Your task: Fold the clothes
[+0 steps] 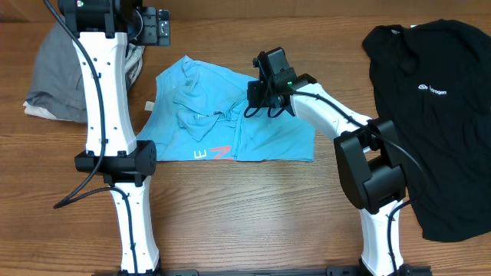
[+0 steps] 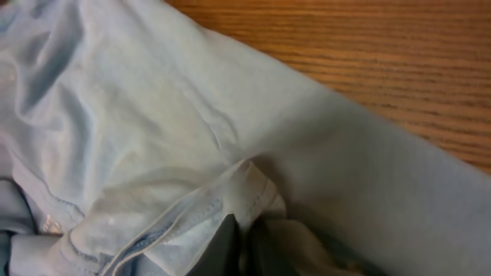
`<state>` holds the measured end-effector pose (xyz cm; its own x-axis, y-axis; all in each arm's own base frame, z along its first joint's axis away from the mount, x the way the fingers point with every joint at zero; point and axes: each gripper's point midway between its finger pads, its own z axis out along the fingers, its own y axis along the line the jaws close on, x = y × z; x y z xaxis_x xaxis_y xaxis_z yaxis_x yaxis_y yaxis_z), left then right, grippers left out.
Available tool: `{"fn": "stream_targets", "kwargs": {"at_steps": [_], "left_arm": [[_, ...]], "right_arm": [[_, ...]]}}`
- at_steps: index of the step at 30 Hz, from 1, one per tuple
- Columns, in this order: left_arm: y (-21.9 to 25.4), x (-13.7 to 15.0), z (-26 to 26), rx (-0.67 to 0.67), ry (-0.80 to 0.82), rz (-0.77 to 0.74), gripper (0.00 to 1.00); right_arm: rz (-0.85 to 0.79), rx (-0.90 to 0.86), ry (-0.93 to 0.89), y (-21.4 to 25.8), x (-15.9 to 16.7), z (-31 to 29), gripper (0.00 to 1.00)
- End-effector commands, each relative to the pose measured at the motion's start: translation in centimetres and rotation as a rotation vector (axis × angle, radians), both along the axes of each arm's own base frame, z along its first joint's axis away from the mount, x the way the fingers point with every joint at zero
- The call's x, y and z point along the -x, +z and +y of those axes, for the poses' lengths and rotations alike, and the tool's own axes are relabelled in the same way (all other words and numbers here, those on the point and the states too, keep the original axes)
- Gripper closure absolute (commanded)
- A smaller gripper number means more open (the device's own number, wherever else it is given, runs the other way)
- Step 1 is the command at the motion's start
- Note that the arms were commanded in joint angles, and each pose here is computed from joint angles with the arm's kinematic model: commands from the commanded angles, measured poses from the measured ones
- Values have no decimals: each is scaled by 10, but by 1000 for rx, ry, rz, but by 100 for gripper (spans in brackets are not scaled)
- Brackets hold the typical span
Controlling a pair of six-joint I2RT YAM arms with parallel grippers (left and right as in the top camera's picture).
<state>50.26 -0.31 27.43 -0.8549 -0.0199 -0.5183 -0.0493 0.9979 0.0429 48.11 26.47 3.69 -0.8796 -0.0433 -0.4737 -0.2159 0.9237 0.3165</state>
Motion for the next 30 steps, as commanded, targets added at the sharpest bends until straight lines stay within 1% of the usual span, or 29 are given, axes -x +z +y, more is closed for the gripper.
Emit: {"fn": "stream_targets", "kwargs": {"at_steps": [1,8,16,17,18,19,20,24,25,27,29,30], "left_arm": [[-6,-1,-1,-15,-18,17,0],[-6,-1,-1,-16,-18,17,0],[-6,-1,-1,-15,-18,17,0],[-6,-1,-1,-15,-18,17,0],[-6,-1,-1,-15,-18,17,0],[-6,-1,-1,-15,-18,17,0],[-6,-1,-1,-15,-18,17,0],[-6,-1,-1,-14,-18,17,0],[-6,-1,-2,-12,-14,16,0],[-5,0,-5,9,-22,14,0],[-3,1,-16,61,-54,10,0],[-2,1,-18,75,-62,9,0]], "right_arm": [[-53,-21,1,18,-14,9,96],[-138,-55,-12,61,-39,14,96],[-170,-57,-22,61,-47,15,96],[-175,-58,-23,62,-49,15,92],[-184,-63,-24,63,-50,16,76],[-190,-65,-23,64,-51,17,51],[-195,-67,-23,65,-52,17,32],[-178,-59,-26,70,-49,14,2],[-170,-55,-27,74,-47,12,0],[-152,-46,-32,88,-43,6,0],[-126,-32,-45,116,-33,-6,0],[-118,-29,-48,122,-31,-9,0]]}}
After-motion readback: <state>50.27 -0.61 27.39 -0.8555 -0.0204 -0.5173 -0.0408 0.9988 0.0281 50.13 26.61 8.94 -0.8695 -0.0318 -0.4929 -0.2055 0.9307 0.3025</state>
